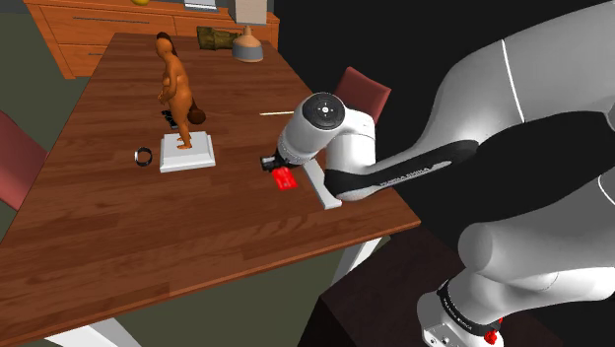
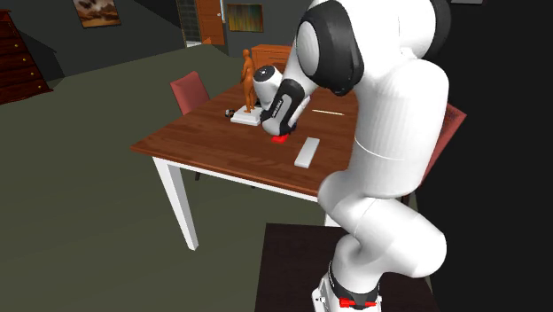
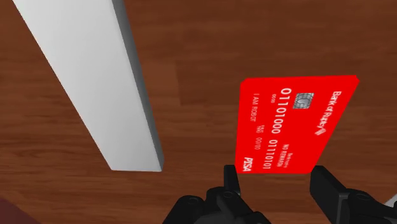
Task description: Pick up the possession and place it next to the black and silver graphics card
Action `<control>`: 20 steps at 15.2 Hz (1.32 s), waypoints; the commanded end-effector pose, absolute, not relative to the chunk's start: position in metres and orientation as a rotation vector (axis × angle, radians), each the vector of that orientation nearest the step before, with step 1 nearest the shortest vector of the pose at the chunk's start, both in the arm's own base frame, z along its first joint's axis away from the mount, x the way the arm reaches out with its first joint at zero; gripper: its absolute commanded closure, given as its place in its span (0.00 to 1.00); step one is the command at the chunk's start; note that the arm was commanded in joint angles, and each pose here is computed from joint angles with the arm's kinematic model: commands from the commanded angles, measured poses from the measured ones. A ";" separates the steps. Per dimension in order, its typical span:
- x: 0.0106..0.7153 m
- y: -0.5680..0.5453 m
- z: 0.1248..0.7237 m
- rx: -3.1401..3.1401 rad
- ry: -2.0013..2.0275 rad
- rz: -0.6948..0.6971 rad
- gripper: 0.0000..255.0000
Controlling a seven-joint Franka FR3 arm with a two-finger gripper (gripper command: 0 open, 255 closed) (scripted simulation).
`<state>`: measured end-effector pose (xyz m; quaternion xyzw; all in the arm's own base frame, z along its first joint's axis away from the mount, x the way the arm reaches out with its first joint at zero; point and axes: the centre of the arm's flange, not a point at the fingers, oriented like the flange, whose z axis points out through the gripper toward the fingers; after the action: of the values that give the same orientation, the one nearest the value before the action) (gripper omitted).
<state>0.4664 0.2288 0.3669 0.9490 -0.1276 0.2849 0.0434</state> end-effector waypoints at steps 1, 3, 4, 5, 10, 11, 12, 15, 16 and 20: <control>0.467 0.230 0.379 2.905 -0.394 0.870 1.00; 0.467 0.230 0.389 2.905 -0.394 0.870 1.00; 0.467 0.230 0.394 2.905 -0.394 0.870 1.00; 0.467 0.230 0.398 2.905 -0.394 0.870 1.00; 0.533 0.238 0.399 2.905 -0.394 0.870 1.00; 0.546 0.240 0.399 2.905 -0.394 0.870 1.00; 0.559 0.242 0.399 2.905 -0.394 0.870 1.00; 0.598 0.247 0.399 2.905 -0.394 0.870 1.00; 0.611 0.249 0.399 2.905 -0.394 0.870 1.00; 0.663 0.256 0.399 2.905 -0.394 0.870 1.00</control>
<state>0.6482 0.2517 0.4014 0.9490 -0.1290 0.2848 0.0398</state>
